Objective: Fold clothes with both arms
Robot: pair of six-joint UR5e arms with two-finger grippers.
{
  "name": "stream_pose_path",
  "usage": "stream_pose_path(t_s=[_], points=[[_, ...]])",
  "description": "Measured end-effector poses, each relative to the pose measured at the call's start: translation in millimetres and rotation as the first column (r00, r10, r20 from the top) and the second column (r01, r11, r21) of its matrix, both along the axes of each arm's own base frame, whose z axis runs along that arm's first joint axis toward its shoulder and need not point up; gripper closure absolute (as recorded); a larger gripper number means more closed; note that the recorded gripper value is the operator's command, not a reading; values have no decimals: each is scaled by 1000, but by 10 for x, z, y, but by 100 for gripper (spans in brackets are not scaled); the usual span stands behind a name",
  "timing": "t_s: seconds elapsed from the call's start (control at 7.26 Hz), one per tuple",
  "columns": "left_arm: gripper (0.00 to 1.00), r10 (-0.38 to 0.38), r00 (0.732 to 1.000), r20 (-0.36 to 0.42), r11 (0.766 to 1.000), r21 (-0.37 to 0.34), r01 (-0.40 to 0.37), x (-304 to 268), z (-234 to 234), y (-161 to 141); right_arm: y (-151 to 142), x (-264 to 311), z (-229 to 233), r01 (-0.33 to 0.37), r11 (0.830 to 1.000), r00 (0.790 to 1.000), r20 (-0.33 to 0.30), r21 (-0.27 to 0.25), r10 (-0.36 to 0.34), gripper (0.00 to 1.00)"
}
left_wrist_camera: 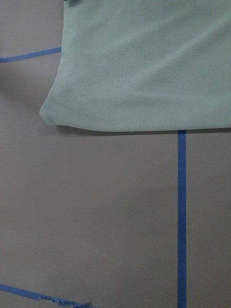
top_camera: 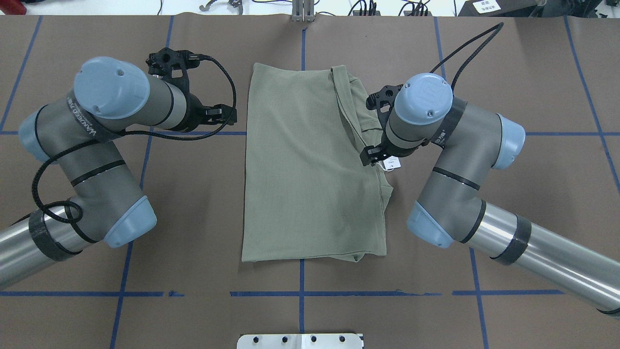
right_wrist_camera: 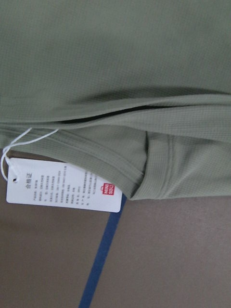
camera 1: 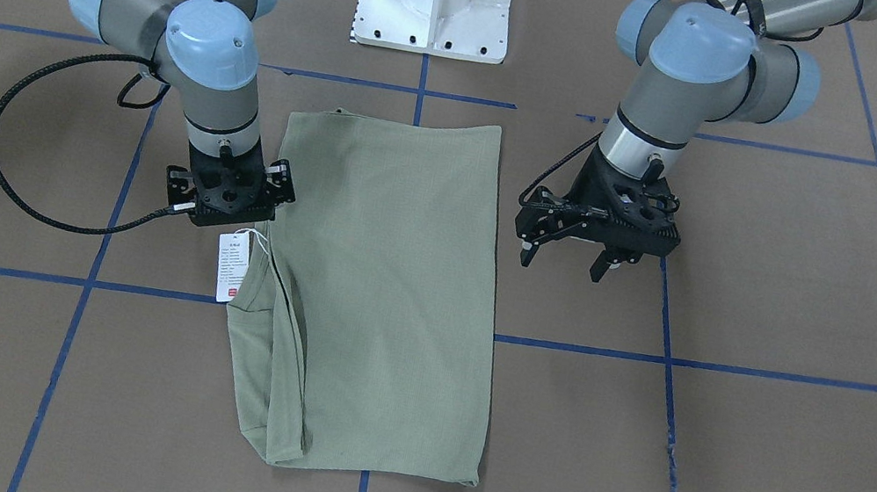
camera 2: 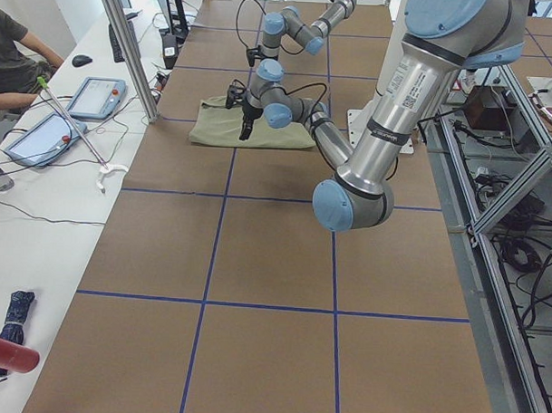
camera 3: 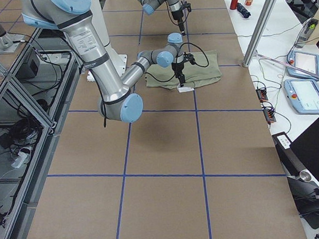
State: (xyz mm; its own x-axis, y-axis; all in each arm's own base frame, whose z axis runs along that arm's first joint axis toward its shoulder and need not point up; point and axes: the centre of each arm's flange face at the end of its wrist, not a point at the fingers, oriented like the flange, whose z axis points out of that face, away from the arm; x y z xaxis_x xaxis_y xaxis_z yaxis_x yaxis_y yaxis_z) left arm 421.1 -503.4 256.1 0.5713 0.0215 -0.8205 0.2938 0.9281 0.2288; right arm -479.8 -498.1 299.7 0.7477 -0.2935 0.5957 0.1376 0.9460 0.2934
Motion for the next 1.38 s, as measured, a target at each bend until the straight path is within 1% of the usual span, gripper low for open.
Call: stream_pose_path(t_s=[0.14,0.41,0.69,0.83,1.1,1.38], points=[[0,0,1000,-1,1000,3,0,-4,-10,2,-135,-102,-184,-6,1000,1000,11,6,5,0],[0,-12,1000,-9,1000,18,12,-40,-76,15,-600,-480,-365,-29,1000,1000,-10,-2,29,0],[0,-48,999,-16,997,54,49,-113,-181,22,-1047,-631,-236,-50,999,998,-23,3,50,0],[0,-61,998,-23,996,70,62,-152,-239,34,-1212,-658,-217,-54,999,998,-32,6,54,0],[0,-73,997,-35,993,92,76,-190,-319,60,-1368,-735,-226,-54,999,997,-48,-1,54,0],[0,-72,997,-36,992,101,76,-189,-327,65,-1408,-764,-181,-51,999,997,-61,-4,50,0]])
